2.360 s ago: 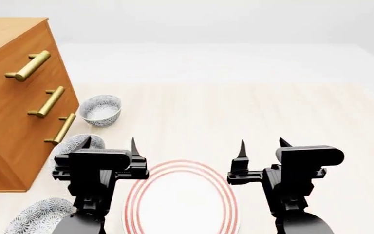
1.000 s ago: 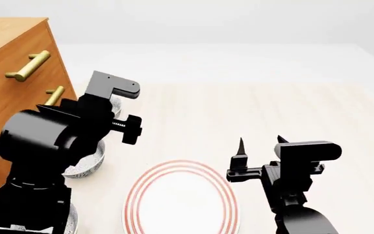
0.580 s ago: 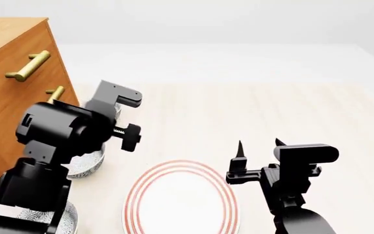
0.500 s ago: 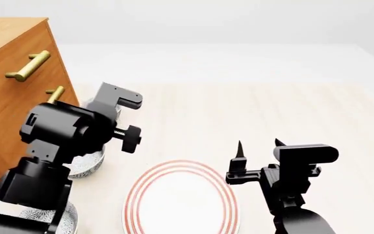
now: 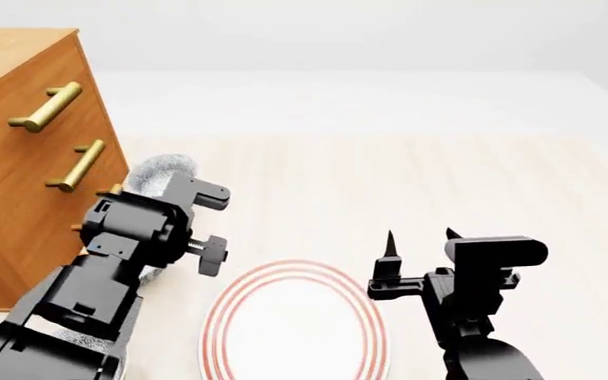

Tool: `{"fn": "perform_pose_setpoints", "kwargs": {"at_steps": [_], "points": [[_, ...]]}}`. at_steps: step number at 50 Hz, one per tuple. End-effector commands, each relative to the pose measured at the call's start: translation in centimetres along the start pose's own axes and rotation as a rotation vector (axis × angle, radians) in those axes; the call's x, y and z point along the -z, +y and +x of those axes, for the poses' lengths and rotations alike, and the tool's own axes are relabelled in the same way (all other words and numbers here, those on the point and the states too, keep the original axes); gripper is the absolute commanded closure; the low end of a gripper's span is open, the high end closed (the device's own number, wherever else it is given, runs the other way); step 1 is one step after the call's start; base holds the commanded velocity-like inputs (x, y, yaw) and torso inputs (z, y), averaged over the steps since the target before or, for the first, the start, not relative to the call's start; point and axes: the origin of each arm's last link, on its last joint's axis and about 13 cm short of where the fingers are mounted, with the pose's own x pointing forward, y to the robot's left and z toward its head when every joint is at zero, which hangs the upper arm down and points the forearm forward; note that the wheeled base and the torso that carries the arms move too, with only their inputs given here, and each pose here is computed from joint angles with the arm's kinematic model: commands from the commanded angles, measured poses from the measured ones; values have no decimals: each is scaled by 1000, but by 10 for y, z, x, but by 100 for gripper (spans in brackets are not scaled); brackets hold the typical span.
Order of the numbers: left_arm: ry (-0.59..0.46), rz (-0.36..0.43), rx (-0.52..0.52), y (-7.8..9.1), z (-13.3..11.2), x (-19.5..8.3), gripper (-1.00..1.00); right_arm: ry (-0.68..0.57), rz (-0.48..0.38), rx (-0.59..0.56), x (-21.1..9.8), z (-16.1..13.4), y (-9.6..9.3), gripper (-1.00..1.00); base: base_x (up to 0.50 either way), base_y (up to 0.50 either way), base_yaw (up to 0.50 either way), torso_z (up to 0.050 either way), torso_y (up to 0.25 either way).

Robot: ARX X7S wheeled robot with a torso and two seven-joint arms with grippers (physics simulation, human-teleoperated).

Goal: Put the bowl in the middle on the plate.

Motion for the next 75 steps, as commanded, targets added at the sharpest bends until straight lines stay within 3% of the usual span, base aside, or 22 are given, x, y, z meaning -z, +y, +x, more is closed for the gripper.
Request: {"fn": "perform_pose_setpoints", "kwargs": {"at_steps": [1, 11, 12, 27, 37, 42, 53, 59, 64, 70, 75], "points": [[51, 6, -2, -2, 16, 11, -100, 4, 8, 3, 2, 2, -1, -100, 0, 0, 0, 0, 0], [60, -11, -40, -2, 23, 15, -100, 11, 11, 7, 5, 2, -1, -100, 0, 0, 0, 0, 0], [51, -5, -46, -2, 23, 15, 100, 11, 11, 7, 5, 2, -1, -100, 0, 0, 0, 0, 0], [41, -3, -49, -2, 19, 13, 100, 11, 14, 7, 6, 3, -1, -100, 0, 0, 0, 0, 0], [-23, 28, -63, -2, 6, 12, 100, 4, 18, 6, 5, 3, -1, -100, 0, 0, 0, 0, 0], [-135, 57, -166, 1, 0, 8, 100, 4, 24, 10, 5, 3, -1, -100, 0, 0, 0, 0, 0], [-267, 147, -224, -1, -23, 9, 100, -20, 21, 5, -2, 2, 1, -100, 0, 0, 0, 0, 0], [-388, 239, -289, -5, -37, 12, 100, -30, 27, 12, -3, 2, 0, -100, 0, 0, 0, 0, 0], [-487, 322, -252, -10, -58, 15, 100, -29, 27, 22, -5, 2, -1, -100, 0, 0, 0, 0, 2], [-617, 530, -168, -24, -81, 29, 100, -45, 32, 54, -14, 3, -5, -100, 0, 0, 0, 0, 0], [-655, 635, -96, -31, -97, 41, 100, -43, 34, 59, -15, 3, -5, -100, 0, 0, 0, 0, 0]]}}
